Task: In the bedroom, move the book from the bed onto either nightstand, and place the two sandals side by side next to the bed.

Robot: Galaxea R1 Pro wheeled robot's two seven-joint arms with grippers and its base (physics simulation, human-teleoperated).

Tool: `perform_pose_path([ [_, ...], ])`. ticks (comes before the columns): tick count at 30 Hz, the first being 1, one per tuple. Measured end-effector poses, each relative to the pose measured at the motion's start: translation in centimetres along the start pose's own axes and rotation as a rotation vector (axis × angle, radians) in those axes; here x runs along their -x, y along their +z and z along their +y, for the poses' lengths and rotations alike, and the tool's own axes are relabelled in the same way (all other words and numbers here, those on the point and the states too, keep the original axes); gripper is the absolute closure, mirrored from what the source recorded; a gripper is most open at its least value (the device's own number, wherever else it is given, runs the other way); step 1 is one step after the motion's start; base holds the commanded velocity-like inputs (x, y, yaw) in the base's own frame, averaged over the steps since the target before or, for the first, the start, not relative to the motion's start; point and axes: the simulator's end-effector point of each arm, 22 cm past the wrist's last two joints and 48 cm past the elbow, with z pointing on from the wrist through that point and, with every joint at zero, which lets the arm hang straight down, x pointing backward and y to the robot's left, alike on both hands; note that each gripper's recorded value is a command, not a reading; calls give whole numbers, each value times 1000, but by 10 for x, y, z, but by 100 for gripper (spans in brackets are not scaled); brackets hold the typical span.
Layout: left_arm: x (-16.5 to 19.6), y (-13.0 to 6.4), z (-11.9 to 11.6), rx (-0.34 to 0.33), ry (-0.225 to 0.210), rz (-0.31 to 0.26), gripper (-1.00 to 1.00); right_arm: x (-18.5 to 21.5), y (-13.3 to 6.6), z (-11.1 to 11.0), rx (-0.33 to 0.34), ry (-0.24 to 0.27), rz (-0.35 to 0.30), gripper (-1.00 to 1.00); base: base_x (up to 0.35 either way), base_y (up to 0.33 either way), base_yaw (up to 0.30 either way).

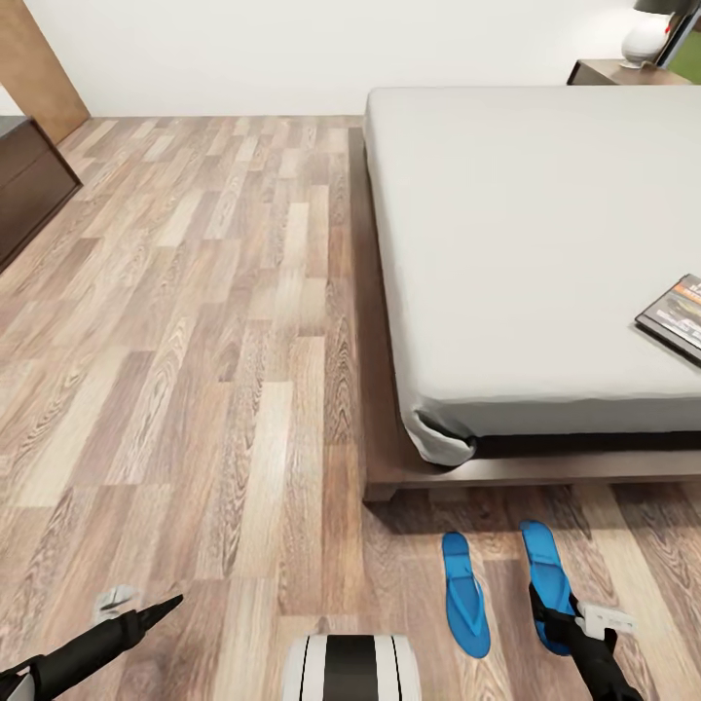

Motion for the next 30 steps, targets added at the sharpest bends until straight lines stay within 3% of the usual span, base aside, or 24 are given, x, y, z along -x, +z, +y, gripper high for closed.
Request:
perform_pose_path([
  [11,0,0,0,0,-1,0,-100,0,0,0,-1,0,-1,100,13,111,0],
  [30,-7,2,4,6,-9,13,-100,-8,0,-1,0,-1,16,100,0,5,0],
])
